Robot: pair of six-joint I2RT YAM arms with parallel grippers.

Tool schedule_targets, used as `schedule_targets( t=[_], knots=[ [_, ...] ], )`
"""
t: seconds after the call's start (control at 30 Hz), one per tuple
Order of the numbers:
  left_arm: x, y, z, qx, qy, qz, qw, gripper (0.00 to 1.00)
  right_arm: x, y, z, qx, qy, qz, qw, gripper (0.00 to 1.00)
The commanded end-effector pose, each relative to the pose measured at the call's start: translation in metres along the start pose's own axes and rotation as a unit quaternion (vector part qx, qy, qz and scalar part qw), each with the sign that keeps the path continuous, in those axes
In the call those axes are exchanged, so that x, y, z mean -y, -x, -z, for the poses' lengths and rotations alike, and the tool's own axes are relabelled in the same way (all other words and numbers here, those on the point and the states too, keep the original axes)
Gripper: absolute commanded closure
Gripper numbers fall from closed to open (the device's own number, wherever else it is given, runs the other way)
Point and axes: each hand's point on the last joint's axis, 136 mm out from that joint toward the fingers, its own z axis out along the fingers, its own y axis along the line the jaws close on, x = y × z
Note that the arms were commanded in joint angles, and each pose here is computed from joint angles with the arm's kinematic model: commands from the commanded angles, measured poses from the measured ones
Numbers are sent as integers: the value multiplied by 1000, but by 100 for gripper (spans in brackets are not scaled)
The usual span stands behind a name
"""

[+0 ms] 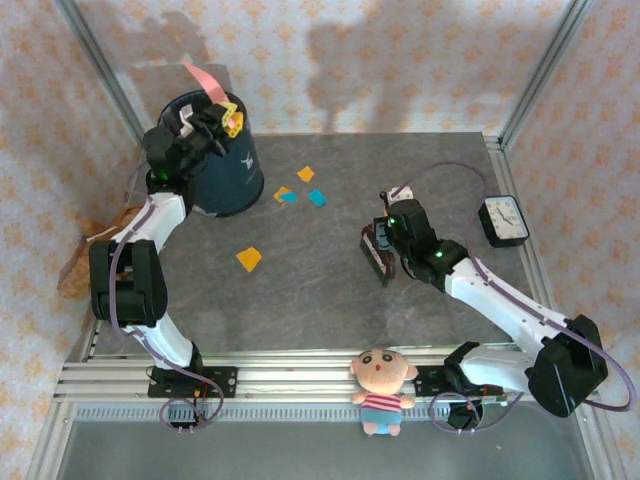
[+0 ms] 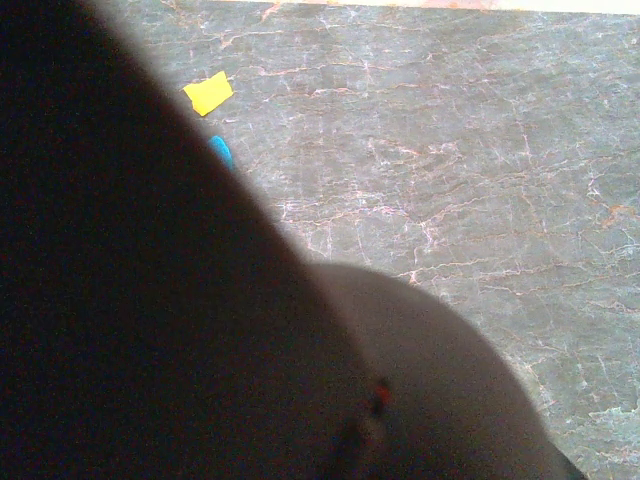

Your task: Sweep away the paper scraps from the table

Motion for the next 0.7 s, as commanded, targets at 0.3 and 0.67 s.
schedule_targets(
  t=[0.3, 0.67],
  knots=[
    [58, -21, 18, -13, -108, 3, 994, 100, -4, 16, 4, 18, 4, -16, 1000, 100],
    [46, -27, 15, -9, -34, -58, 998, 100, -4, 21, 8, 30, 5, -23, 999, 100]
  ],
)
